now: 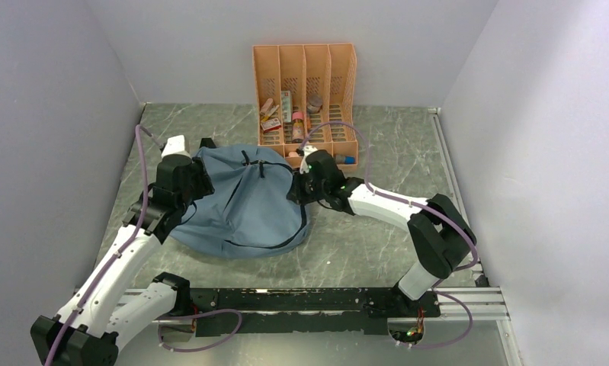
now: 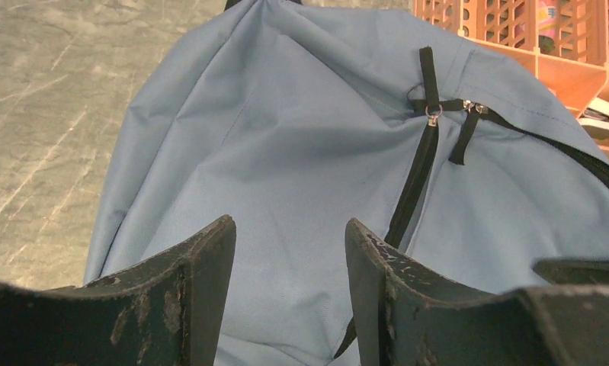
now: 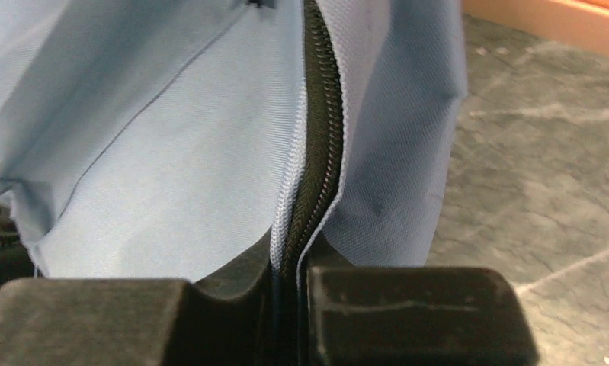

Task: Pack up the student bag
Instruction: Move the student bag to the center of the board.

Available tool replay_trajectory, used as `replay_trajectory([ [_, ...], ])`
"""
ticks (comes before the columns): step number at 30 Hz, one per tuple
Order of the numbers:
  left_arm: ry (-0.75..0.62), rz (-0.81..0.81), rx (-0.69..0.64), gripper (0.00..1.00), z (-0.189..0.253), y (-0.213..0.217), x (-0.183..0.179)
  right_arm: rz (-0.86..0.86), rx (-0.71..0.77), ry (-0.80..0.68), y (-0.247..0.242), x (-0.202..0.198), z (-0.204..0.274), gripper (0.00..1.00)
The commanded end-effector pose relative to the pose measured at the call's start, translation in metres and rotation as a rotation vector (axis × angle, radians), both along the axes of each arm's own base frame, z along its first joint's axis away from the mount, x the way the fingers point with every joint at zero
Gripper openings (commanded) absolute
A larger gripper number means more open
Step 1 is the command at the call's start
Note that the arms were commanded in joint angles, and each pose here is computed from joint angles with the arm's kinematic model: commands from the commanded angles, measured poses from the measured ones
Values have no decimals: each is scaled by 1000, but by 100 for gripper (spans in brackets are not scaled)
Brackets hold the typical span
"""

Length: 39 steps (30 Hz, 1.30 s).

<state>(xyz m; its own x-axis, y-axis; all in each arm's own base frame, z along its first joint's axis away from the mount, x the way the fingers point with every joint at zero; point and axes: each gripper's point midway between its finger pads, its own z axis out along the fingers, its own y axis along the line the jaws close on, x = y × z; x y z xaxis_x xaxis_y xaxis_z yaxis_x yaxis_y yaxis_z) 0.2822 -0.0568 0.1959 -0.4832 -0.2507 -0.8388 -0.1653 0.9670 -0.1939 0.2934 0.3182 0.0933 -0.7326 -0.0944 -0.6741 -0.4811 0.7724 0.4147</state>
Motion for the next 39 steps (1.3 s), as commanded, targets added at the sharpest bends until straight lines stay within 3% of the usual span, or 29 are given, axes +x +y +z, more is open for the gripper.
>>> replay_trajectory([
  [1,-91,47,3,59,26,6,11,137,150,-75,46,-10,55,8],
  [10,-109,119,19,60,32,20,5,302,266,-90,133,-29,82,1],
  [16,-120,184,32,62,36,33,-1,334,330,-118,183,-12,95,1],
  [22,-123,190,31,63,36,34,-2,366,308,-121,216,11,77,4],
  [33,-124,181,27,64,35,32,0,174,205,-222,182,91,71,7],
  [37,-125,174,24,63,35,32,1,163,181,-230,172,105,70,13],
  [39,-124,178,21,64,35,33,2,177,181,-239,171,106,74,22],
])
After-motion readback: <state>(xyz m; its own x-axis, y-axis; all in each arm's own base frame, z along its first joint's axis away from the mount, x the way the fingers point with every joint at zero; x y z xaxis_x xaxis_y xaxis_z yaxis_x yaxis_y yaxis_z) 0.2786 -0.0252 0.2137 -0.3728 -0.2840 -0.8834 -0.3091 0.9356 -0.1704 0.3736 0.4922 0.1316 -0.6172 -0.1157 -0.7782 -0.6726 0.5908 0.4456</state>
